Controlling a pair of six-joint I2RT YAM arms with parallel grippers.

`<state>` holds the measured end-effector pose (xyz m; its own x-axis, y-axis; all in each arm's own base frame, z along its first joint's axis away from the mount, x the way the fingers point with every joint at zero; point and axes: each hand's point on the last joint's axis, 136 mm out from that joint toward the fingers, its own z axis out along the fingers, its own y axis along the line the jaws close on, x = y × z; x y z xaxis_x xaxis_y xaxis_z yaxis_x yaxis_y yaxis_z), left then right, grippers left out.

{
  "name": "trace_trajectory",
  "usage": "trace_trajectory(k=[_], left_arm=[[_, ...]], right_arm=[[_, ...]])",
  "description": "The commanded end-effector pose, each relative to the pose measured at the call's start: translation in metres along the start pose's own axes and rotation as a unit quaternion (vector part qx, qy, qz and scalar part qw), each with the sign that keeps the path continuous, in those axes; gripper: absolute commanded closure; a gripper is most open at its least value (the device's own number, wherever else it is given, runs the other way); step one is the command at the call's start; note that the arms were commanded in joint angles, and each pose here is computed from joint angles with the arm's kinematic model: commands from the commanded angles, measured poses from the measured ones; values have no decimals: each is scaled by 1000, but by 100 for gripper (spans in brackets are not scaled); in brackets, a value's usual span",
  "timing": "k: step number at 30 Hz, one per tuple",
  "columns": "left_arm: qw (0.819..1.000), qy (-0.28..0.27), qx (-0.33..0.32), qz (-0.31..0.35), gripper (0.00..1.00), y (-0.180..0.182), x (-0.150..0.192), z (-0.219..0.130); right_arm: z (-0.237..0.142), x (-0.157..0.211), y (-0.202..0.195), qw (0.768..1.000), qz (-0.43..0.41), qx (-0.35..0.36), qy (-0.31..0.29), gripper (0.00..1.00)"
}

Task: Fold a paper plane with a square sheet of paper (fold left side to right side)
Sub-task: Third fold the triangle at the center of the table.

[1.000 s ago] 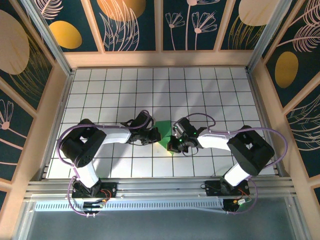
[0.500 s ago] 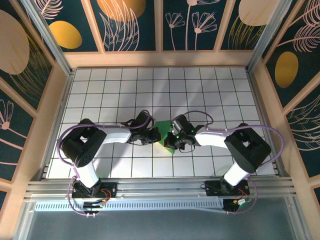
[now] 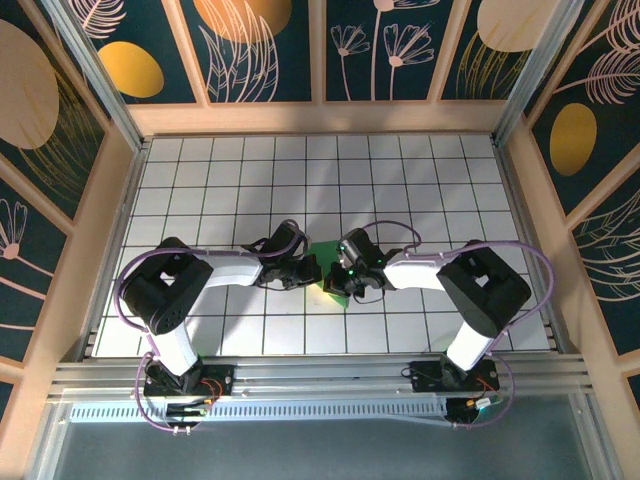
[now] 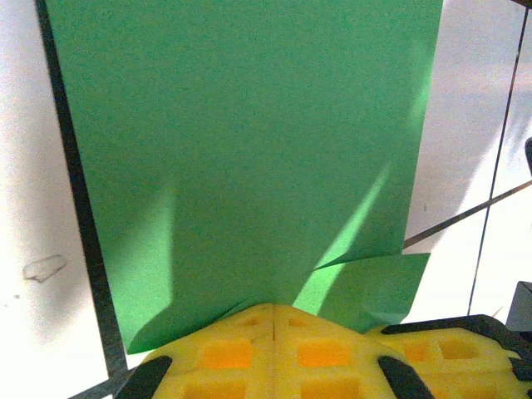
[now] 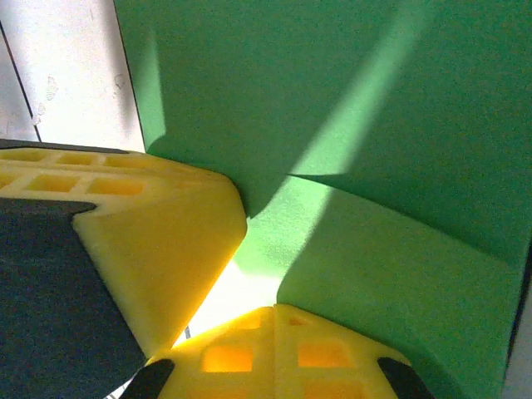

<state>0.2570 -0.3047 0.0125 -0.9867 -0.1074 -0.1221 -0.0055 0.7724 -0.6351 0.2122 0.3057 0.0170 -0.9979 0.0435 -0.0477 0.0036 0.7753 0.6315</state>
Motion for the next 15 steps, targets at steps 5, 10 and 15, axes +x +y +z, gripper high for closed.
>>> trace_trajectory(k=[5, 10, 15], left_arm=[[998, 14, -58, -10, 100, 27, 8, 5], [998, 16, -62, -7, 100, 27, 8, 6], [998, 16, -64, -7, 100, 28, 7, 6]], right_arm=[[5, 14, -22, 999, 14, 41, 17, 100], [-4, 36, -40, 998, 29, 53, 34, 100], [-14, 55, -57, 996, 41, 67, 45, 100]])
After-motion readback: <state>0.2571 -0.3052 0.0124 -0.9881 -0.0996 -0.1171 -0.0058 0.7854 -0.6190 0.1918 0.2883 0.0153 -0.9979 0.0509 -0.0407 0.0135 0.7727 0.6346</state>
